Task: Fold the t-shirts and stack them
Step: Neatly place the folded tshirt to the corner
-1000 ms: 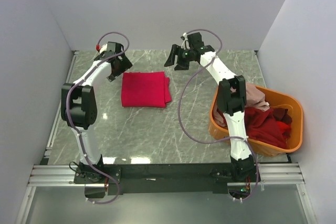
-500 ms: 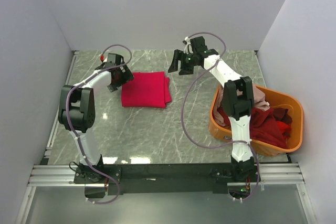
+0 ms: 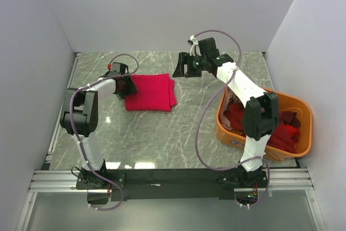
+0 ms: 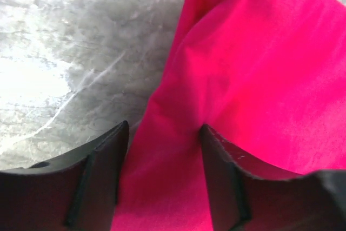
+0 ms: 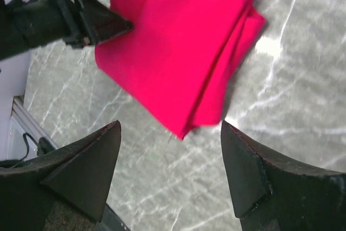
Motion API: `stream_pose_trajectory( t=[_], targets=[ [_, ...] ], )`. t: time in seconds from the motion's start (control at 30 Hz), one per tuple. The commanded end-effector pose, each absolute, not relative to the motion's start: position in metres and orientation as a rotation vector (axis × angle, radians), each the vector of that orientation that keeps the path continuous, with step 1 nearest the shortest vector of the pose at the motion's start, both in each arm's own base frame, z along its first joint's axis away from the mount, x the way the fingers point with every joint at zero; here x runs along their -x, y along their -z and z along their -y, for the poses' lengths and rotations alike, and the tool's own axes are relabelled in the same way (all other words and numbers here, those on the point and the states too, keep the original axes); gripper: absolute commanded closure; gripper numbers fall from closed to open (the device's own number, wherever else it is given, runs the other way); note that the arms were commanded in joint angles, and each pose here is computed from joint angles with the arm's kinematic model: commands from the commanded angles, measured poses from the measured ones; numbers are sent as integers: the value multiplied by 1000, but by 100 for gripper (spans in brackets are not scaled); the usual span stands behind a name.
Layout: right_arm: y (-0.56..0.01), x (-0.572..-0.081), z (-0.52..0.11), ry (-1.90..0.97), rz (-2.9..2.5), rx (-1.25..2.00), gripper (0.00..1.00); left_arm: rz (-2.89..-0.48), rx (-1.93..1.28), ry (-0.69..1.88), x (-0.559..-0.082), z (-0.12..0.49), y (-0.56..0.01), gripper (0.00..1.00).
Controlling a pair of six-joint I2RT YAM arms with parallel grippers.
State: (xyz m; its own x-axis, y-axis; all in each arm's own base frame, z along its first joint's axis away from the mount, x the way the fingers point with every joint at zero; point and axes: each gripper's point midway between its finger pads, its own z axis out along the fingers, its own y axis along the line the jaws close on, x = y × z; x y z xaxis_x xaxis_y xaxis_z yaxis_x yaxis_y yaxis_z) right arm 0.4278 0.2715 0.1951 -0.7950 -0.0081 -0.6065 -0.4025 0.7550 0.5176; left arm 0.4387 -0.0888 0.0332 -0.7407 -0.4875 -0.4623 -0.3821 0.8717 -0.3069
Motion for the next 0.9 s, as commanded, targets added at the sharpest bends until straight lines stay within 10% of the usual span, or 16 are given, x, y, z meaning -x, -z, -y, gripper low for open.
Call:
stream_pose_trajectory(
  t=[0.0, 0.2, 0.3, 0.87],
  targets=[
    [-229, -416, -266, -871, -2252, 322, 19, -2528, 505, 317, -433, 104, -25, 39],
    [-237, -389, -249, -841, -2214, 294, 20, -2572, 452, 183, -436, 101, -15, 65],
    [-232, -374, -237, -803, -2213, 285, 19, -2558, 451, 79, -444, 90, -19, 99],
    [-239, -345, -192, -610, -2173, 191, 19, -2299, 430, -682, -531, -73, -91, 99]
  ],
)
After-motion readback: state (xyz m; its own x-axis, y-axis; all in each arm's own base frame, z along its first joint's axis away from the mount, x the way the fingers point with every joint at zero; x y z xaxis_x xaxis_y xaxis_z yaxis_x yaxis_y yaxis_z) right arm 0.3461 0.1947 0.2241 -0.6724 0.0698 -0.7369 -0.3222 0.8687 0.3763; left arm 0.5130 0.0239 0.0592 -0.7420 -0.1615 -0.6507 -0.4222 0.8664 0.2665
